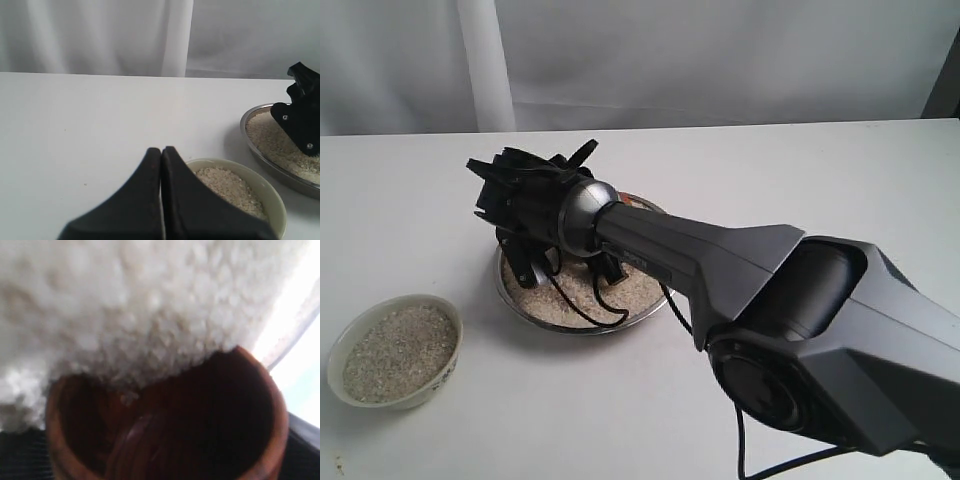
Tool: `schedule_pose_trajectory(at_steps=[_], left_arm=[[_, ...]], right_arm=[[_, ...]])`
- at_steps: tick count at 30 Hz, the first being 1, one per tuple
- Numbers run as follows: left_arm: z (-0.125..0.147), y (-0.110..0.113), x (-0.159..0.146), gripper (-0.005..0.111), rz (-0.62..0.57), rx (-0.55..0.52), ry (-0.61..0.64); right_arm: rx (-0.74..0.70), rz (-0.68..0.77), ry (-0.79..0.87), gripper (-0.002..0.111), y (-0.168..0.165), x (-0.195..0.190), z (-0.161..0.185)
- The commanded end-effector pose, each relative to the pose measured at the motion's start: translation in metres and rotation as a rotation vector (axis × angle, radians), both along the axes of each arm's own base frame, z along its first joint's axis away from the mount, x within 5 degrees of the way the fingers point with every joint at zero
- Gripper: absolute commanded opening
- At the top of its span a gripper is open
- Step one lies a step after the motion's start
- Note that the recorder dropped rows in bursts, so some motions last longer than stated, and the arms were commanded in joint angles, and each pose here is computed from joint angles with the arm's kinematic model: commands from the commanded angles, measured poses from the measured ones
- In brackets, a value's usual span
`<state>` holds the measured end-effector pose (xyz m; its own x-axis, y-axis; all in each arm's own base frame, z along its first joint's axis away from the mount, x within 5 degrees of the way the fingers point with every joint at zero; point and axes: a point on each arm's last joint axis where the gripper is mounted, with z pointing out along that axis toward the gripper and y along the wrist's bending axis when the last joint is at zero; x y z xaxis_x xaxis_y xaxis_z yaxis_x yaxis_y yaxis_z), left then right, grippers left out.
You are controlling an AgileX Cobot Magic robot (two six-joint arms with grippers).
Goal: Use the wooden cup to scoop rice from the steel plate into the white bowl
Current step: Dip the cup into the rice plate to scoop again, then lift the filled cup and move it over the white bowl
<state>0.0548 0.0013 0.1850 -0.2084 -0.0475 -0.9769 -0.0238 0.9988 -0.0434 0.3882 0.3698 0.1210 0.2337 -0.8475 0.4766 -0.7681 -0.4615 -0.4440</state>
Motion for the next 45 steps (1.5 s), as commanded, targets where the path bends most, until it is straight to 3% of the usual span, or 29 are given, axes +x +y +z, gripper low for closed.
schedule_pose_trajectory(at_steps=[1,14,24,34,45], left_arm=[[0.002,0.000,0.000,0.000,-0.005,-0.007,-0.014],[0.002,0.000,0.000,0.000,-0.005,-0.007,-0.014],[0.002,0.000,0.000,0.000,-0.005,-0.007,-0.014],[0.002,0.000,0.000,0.000,-0.005,-0.007,-0.014],[0.002,0.000,0.000,0.000,-0.005,-0.007,-0.014]], right_arm=[[0.011,0.036,0.034,0.000,0.013,-0.014,-0.004],[0.085,0.016,0.133,0.000,0.020,-0.026,-0.009],[0.207,-0.023,0.212,0.000,0.024,-0.033,0.005],[0.508,-0.232,0.471,0.000,0.000,-0.011,0.009],[0.604,-0.267,0.564,0.000,-0.011,0.000,0.009]])
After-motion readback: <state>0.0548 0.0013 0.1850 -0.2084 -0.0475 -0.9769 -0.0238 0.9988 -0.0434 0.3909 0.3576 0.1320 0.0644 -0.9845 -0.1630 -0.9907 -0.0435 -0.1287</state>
